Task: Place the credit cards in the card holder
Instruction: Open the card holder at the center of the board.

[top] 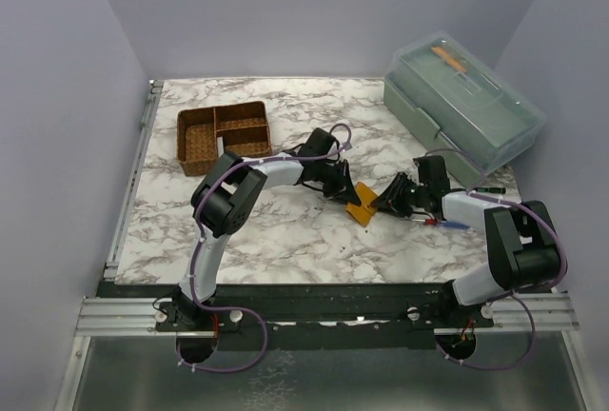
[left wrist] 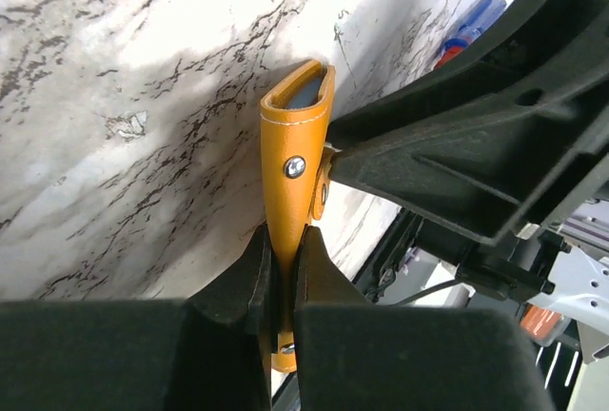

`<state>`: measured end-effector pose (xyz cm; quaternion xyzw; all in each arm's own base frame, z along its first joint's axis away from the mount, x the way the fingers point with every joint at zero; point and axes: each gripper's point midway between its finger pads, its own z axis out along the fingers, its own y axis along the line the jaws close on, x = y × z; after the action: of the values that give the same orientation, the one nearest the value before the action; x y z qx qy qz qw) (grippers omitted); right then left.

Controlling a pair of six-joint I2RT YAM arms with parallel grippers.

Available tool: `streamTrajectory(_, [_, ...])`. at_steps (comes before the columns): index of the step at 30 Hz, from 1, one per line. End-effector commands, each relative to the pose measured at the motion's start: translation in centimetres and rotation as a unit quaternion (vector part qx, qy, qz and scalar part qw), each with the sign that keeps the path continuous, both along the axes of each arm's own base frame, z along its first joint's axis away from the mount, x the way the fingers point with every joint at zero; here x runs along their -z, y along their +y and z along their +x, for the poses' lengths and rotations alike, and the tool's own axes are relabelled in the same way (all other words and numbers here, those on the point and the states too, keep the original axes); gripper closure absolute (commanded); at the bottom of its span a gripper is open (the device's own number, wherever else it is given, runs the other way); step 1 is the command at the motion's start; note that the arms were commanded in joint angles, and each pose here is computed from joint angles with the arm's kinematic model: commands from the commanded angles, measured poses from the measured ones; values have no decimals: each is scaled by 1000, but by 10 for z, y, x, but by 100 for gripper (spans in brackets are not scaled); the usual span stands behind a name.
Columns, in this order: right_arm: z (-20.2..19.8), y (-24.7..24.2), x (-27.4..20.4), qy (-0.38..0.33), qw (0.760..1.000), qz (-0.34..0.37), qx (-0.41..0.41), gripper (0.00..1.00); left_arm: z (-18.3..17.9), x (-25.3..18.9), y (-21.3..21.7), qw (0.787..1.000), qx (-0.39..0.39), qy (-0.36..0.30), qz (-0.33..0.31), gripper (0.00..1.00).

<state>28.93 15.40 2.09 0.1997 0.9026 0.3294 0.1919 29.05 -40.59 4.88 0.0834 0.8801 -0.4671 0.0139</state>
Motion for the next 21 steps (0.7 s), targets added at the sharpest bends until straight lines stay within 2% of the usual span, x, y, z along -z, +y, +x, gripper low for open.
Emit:
streamTrajectory(1, [-2, -23, -3, -19, 994, -111, -6, 54, 5, -18, -6, 998, -21, -54, 0, 100])
streamTrajectory(3, [-2, -17, -12, -34, 991, -125, -18, 45, 8, -14, -3, 996, -37, -80, 28, 100])
streamTrajectory(5, [-1, -11, -16, -37, 990, -134, -29, 42, 9, -12, -1, 992, -47, -101, 54, 100])
streamTrajectory(13, [1, 10, -6, -42, 988, -138, -59, 43, 5, -19, -10, 991, -54, -106, 54, 100])
streamTrajectory(16, [1, 6, 3, -23, 987, -153, -45, 54, 5, -21, -11, 991, -55, -107, 52, 100])
streamTrajectory(19, [-4, 4, 14, -9, 986, -160, -47, 60, 6, -25, -9, 990, -61, -118, 54, 100])
streamTrajectory(21, [-6, -9, 21, 8, 981, -194, -24, 66, 9, -27, -7, 988, -67, -128, 58, 100])
